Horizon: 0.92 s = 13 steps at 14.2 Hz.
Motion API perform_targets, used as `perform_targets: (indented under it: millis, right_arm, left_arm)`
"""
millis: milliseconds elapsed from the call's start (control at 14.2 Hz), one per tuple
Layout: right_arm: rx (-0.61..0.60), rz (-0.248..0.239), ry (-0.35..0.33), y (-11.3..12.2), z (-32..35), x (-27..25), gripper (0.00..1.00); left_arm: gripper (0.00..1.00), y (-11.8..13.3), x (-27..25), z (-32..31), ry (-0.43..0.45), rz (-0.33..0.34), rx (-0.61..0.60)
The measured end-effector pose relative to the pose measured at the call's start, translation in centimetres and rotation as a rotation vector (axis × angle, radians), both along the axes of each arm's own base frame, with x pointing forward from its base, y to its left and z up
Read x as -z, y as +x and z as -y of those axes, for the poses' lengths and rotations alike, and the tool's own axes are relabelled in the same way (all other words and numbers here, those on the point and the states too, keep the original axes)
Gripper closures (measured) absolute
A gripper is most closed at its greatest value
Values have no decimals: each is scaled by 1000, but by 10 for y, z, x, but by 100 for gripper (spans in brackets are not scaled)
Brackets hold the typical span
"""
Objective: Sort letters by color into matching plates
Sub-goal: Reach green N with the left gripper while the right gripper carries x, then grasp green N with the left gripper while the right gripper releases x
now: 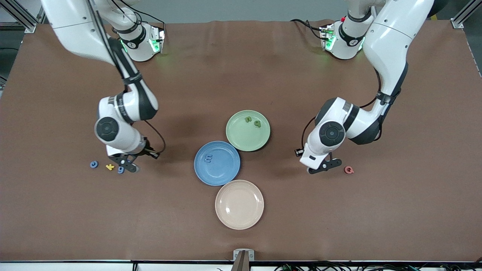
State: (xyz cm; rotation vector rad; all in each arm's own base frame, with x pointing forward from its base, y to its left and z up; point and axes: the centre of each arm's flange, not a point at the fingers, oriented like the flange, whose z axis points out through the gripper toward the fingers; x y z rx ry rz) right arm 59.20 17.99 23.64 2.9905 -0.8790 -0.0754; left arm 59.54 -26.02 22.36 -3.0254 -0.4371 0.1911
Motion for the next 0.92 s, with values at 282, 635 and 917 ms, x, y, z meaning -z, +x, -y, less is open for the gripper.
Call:
perform_targets:
  millis: [282, 635, 917]
  right_arm:
    - [117, 42, 10, -6, -100, -13, 75]
    - [219, 72, 30, -1, -177, 3, 75]
    - [269, 81, 47, 3, -209, 13, 75]
  left_arm:
    - [36, -10, 18, -11, -22, 21, -8]
    - [36, -29, 37, -14, -32, 19, -4]
    - [37, -31, 37, -18, -36, 26, -7]
